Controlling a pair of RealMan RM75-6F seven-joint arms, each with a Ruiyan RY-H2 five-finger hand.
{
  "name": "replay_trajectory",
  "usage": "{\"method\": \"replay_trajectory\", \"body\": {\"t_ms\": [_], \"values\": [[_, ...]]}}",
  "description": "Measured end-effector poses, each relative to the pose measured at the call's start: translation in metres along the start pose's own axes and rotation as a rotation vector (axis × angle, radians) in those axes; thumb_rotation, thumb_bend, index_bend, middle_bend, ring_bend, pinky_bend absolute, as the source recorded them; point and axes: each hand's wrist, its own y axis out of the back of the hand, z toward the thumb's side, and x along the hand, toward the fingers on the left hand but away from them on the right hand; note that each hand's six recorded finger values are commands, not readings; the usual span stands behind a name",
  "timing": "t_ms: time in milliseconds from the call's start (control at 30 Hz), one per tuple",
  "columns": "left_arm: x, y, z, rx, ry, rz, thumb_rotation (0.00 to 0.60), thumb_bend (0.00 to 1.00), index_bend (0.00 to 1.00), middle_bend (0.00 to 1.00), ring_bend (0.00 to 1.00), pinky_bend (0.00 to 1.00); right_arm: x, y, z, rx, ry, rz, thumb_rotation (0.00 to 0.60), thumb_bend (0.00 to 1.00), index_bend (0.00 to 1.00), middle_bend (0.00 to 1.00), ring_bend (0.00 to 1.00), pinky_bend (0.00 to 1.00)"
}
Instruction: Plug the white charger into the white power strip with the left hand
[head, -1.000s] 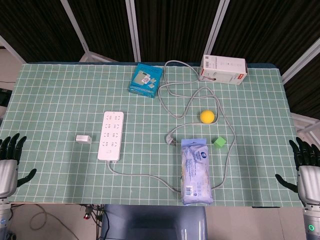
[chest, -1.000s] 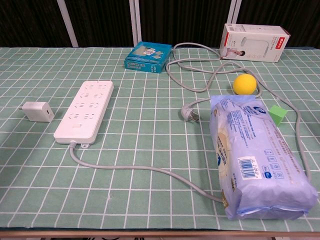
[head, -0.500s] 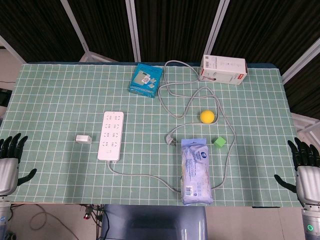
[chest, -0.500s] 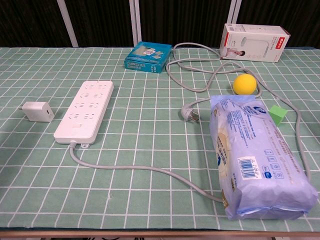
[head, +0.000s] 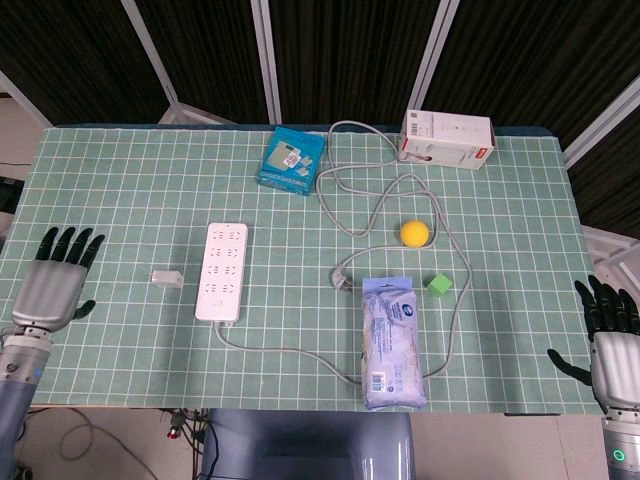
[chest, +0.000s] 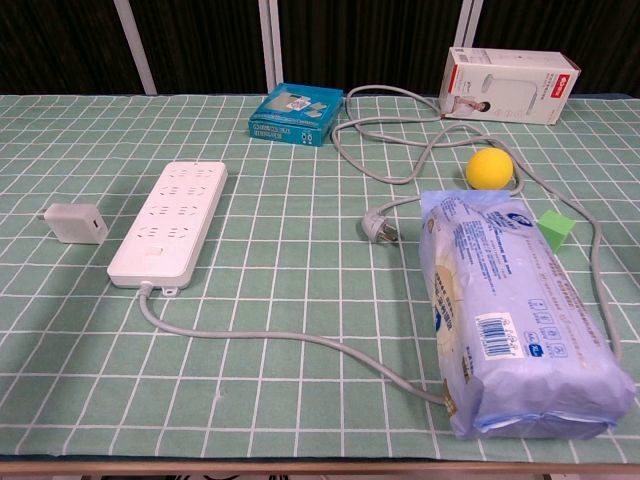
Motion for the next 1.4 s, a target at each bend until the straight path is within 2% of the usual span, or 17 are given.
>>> {"method": "replay_trajectory", "body": {"t_ms": [200,300,433,667,800,1133,1400], "values": [[0.03,0.019,0.02,0.148,-0.025,-0.068,0.6,0.15,0.1,0.1,0.0,0.01,0.0,-0.002,0.001,0.003,0.001,0.004,0.6,0.13,0.0,0.0,0.0,0.0],[0.04,0.023,0.033,0.171,-0.038,-0.106,0.6,0.15,0.1,0.11,0.0,0.02,0.0,-0.001,0.0,0.003,0.0,0.001,0.6,0.13,0.0,0.0,0.0,0.0],[0.051,0.02,0.055,0.157,-0.067,-0.154,0.6,0.15,0.1,0.13,0.0,0.03,0.0,0.001,-0.001,0.001,-0.004,-0.005,0.6,0.13,0.0,0.0,0.0,0.0],[0.065,-0.008,0.078,0.123,-0.108,-0.21,0.6,0.15,0.14,0.21,0.01,0.06,0.0,0.002,-0.002,0.002,-0.008,-0.009,0.6,0.13,0.0,0.0,0.0,0.0],[0.072,-0.023,0.085,0.095,-0.126,-0.22,0.6,0.15,0.18,0.24,0.02,0.07,0.0,0.002,-0.003,0.003,-0.013,-0.011,0.6,0.13,0.0,0.0,0.0,0.0],[0.087,-0.053,0.097,0.036,-0.151,-0.188,0.6,0.17,0.21,0.26,0.02,0.07,0.0,0.003,-0.004,-0.003,-0.019,-0.017,0.6,0.13,0.0,0.0,0.0,0.0],[0.09,-0.077,0.106,-0.013,-0.185,-0.179,0.6,0.22,0.29,0.33,0.04,0.07,-0.001,0.004,-0.006,-0.006,-0.029,-0.024,0.6,0.13,0.0,0.0,0.0,0.0]]}}
